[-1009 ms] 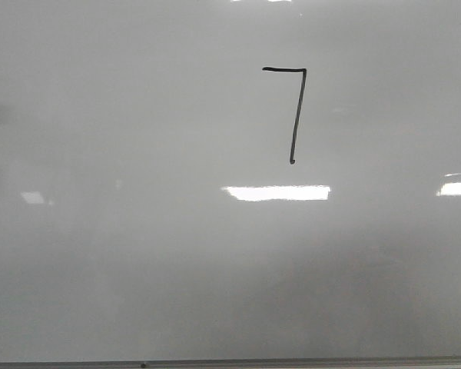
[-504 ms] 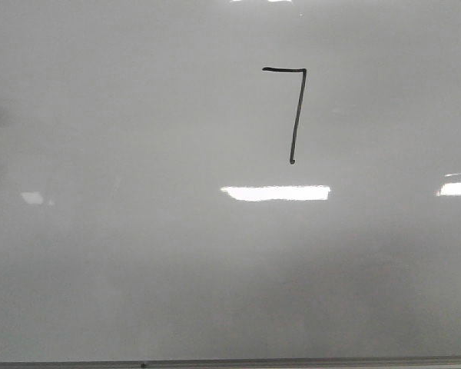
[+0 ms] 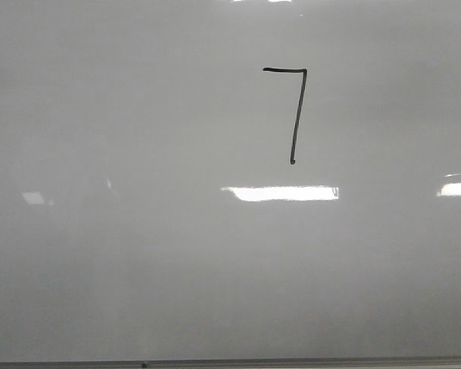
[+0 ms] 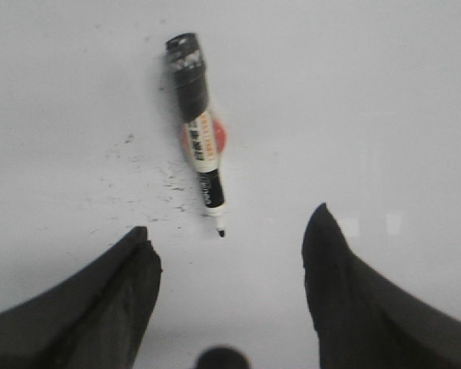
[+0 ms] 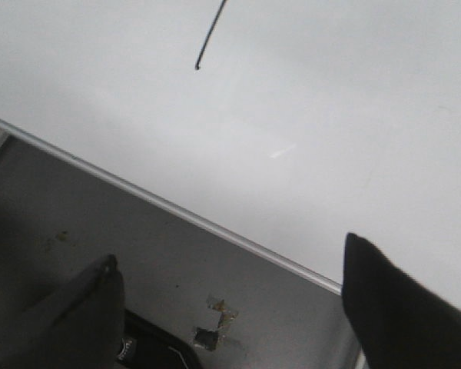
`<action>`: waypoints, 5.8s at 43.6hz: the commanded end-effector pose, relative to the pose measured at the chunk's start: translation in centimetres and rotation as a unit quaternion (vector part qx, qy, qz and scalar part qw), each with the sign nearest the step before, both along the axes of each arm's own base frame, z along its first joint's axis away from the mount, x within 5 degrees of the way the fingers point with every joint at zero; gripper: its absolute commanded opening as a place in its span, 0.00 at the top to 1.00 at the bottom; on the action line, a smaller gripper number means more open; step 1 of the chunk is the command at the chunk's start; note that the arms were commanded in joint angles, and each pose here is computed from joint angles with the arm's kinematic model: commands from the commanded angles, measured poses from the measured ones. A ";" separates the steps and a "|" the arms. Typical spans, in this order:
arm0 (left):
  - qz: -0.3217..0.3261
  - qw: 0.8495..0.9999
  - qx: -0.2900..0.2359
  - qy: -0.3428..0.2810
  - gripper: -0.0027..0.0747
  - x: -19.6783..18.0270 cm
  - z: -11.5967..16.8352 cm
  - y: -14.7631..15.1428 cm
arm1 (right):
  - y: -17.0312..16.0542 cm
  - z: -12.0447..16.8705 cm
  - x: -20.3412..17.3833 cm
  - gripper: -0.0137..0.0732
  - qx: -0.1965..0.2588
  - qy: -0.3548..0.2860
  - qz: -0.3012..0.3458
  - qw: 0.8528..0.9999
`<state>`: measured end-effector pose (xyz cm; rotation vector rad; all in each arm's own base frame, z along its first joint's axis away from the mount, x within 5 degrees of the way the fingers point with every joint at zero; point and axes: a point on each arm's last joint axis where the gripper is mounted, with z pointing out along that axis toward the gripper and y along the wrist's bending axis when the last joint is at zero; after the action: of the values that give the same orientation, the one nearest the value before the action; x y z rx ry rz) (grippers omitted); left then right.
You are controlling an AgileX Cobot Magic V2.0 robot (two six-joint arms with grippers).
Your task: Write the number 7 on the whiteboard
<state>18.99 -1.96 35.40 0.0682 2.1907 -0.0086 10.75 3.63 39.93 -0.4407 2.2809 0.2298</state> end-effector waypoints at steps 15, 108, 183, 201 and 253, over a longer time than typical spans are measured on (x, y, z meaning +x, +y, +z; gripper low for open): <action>-0.137 0.985 -0.049 -0.089 0.44 -9.8 4.5 -1.5 | -1.3 -0.5 -3.7 0.16 0.032 -0.061 -0.055 0.996; -0.030 0.974 -0.020 -0.225 0.99 -13.1 -1.6 1.2 | -1.9 -1.3 -3.5 0.92 0.029 -0.040 -0.100 0.994; 0.003 0.929 -0.021 -0.370 0.99 -13.5 -14.2 1.8 | -1.9 -1.3 -3.5 0.92 0.028 -0.039 -0.100 0.994; 0.011 0.929 -0.025 -0.369 0.99 -13.5 -14.2 1.8 | -1.9 -1.3 -3.5 0.92 0.028 -0.039 -0.100 0.994; 0.011 0.929 -0.025 -0.368 0.99 -13.5 -14.2 1.8 | -3.5 -10.8 -5.6 0.92 0.071 -0.323 -0.181 0.926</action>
<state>5.62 -0.14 20.73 0.0321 1.5264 -0.0050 5.23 0.36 29.16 -0.0051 1.8404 0.0738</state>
